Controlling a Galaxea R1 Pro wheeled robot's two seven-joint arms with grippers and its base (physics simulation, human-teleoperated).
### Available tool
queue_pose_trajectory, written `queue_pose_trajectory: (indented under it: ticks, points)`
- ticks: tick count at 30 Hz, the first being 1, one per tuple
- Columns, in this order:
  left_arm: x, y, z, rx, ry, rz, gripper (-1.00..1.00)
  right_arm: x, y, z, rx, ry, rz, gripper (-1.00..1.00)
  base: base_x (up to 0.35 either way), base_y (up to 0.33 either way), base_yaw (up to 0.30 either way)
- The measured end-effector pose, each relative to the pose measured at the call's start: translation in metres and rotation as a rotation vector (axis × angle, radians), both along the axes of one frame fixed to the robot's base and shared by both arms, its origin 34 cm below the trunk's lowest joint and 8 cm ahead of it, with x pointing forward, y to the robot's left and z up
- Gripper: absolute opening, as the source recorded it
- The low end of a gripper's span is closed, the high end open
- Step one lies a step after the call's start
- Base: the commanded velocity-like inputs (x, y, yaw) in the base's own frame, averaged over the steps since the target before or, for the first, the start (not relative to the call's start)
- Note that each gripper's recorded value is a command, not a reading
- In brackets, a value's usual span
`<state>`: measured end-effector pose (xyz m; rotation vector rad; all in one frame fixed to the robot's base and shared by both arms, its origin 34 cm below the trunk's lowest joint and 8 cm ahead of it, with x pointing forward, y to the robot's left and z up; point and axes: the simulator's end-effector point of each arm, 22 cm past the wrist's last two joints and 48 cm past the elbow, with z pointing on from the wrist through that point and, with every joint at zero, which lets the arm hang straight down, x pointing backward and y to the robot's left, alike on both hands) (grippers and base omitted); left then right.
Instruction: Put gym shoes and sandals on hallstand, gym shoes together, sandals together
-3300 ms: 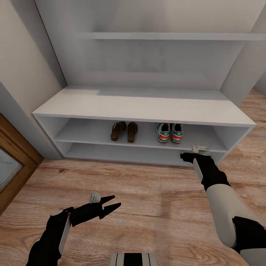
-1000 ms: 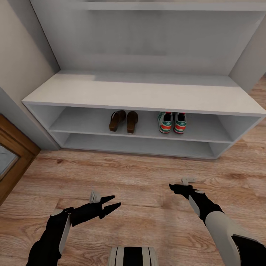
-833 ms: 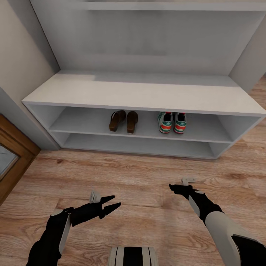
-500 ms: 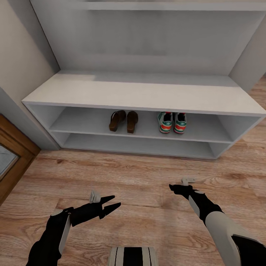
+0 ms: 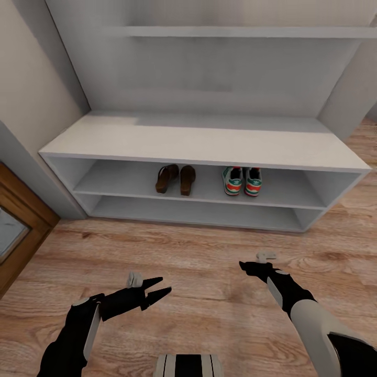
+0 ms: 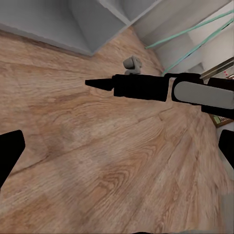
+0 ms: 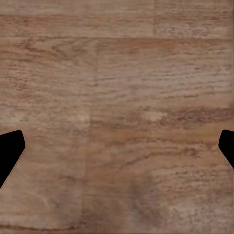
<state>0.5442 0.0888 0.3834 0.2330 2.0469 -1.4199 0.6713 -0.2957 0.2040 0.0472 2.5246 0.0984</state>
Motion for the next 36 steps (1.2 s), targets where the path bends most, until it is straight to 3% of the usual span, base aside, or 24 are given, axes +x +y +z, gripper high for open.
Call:
queue_pose_trajectory:
  ticks: [13, 14, 16, 17, 18, 19, 22, 27, 31, 36]
  points:
    - [0.006, 0.002, 0.025, -0.002, -0.051, 0.007, 1.00, 0.000, 0.008, 0.020, 0.014, -0.013, 0.002, 1.00, 0.000, 0.000, 0.000]
    - [0.012, 0.019, 0.025, 0.000, -0.048, 0.059, 1.00, -0.009, 0.010, 0.015, 0.021, 0.010, 0.002, 1.00, 0.000, 0.000, 0.000]
    - [0.017, 0.030, 0.028, 0.003, -0.054, 0.093, 1.00, -0.012, 0.011, 0.016, 0.026, 0.016, -0.001, 1.00, 0.000, 0.000, 0.000]
    - [0.021, 0.040, 0.030, 0.015, -0.063, 0.112, 1.00, -0.013, 0.011, 0.016, 0.029, 0.019, -0.002, 1.00, 0.000, 0.000, 0.000]
    - [0.031, 0.092, 0.013, 0.140, -0.051, 0.182, 1.00, -0.045, 0.017, -0.004, 0.045, 0.098, -0.002, 1.00, 0.000, 0.000, 0.000]
    - [0.032, 0.110, 0.011, 0.182, -0.053, 0.194, 1.00, -0.054, 0.019, -0.007, 0.051, 0.117, -0.003, 1.00, 0.000, 0.000, 0.000]
    - [0.034, 0.120, 0.014, 0.209, -0.061, 0.209, 1.00, -0.060, 0.021, -0.006, 0.056, 0.115, -0.002, 1.00, 0.000, 0.000, 0.000]
    - [0.024, 0.143, 0.011, 0.258, -0.046, 0.247, 1.00, -0.052, 0.020, 0.010, 0.051, 0.036, 0.003, 1.00, 0.000, 0.000, 0.000]
    - [0.004, 0.154, 0.003, 0.288, -0.017, 0.259, 1.00, -0.086, 0.020, -0.001, 0.047, 0.055, 0.004, 1.00, 0.000, 0.000, 0.000]
    - [-0.023, 0.163, -0.006, 0.305, 0.017, 0.278, 1.00, -0.106, 0.020, -0.002, 0.047, 0.064, 0.005, 1.00, 0.000, 0.000, 0.000]
